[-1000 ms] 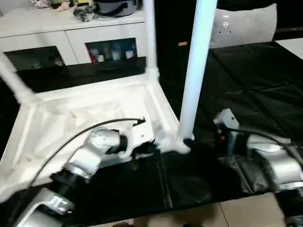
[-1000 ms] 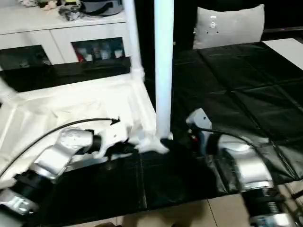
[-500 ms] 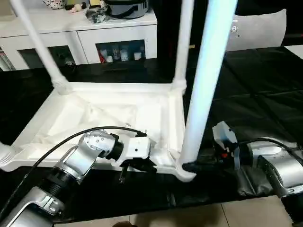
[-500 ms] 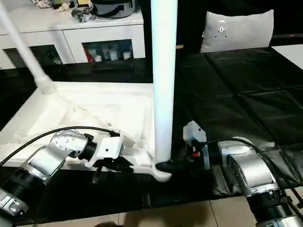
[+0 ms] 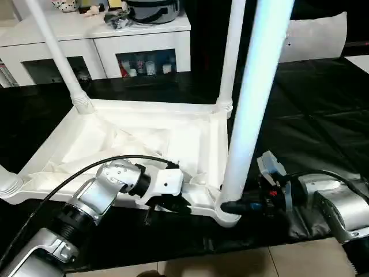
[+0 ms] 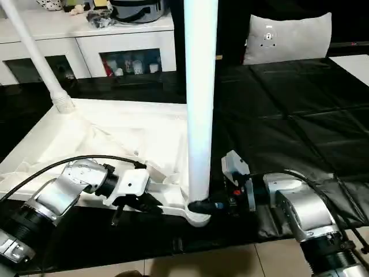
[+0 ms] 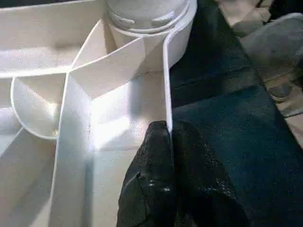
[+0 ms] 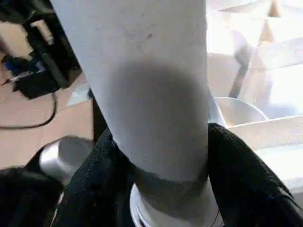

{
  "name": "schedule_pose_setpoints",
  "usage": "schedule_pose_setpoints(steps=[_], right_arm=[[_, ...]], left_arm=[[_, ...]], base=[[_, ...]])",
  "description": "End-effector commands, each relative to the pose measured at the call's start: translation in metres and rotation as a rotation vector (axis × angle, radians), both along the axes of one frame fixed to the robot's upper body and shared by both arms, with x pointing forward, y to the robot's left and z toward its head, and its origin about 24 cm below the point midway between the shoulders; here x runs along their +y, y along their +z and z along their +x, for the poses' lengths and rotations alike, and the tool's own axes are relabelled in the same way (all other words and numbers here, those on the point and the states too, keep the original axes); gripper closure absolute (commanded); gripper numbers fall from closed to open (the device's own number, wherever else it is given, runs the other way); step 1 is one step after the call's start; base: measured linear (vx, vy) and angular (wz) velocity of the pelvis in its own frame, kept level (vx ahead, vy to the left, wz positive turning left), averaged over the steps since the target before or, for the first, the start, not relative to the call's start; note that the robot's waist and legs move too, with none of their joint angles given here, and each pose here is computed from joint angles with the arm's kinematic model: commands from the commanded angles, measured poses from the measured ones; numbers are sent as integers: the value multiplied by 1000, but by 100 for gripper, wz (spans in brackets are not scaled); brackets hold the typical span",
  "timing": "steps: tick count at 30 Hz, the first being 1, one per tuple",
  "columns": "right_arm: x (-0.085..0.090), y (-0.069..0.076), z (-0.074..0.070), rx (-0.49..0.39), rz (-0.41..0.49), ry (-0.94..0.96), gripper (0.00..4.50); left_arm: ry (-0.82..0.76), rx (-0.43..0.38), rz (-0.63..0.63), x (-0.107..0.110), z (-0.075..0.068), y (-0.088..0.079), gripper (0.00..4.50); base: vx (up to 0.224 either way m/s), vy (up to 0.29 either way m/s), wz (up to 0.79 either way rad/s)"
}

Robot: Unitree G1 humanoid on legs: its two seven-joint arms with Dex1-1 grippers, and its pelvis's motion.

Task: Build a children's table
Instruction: Rotate leg to tighten

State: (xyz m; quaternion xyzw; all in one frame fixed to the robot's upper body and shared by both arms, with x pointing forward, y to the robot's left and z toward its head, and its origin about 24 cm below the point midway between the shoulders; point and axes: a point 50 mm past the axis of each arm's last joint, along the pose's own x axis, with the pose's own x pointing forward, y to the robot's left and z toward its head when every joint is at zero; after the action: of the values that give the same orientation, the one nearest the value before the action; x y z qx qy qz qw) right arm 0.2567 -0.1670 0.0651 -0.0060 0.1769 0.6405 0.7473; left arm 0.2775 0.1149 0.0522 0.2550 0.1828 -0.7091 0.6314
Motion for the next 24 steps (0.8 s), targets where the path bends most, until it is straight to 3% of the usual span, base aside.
schedule_pose_setpoints(steps=[1,6,11,12,15,18,21,24], right_arm=[[11,2,14,-50,2,-172,243],[28,-7,36,-93,-68,-488,246],[45,-10,48,-96,-32,-684,246],[46,-11,48,-93,-24,-691,246],[52,-11,49,-87,22,-732,182],[54,-9,48,-93,48,-745,164],[50,-9,45,-103,41,-725,138],[36,-8,42,-124,32,-688,107]], left_arm=[[43,14,-33,-15,-2,-1,450],[223,-3,-97,-30,4,4,450],[448,-45,-142,-44,15,6,450],[459,-47,-146,-45,16,7,450],[508,-62,-157,-49,18,8,450],[532,-71,-154,-51,21,10,450],[528,-86,-139,-49,22,10,450],[504,-94,-125,-41,22,10,450]], base=[[0,0,0],[0,0,0],[0,0,0],[0,0,0],[0,0,0],[0,0,0],[0,0,0],[0,0,0]])
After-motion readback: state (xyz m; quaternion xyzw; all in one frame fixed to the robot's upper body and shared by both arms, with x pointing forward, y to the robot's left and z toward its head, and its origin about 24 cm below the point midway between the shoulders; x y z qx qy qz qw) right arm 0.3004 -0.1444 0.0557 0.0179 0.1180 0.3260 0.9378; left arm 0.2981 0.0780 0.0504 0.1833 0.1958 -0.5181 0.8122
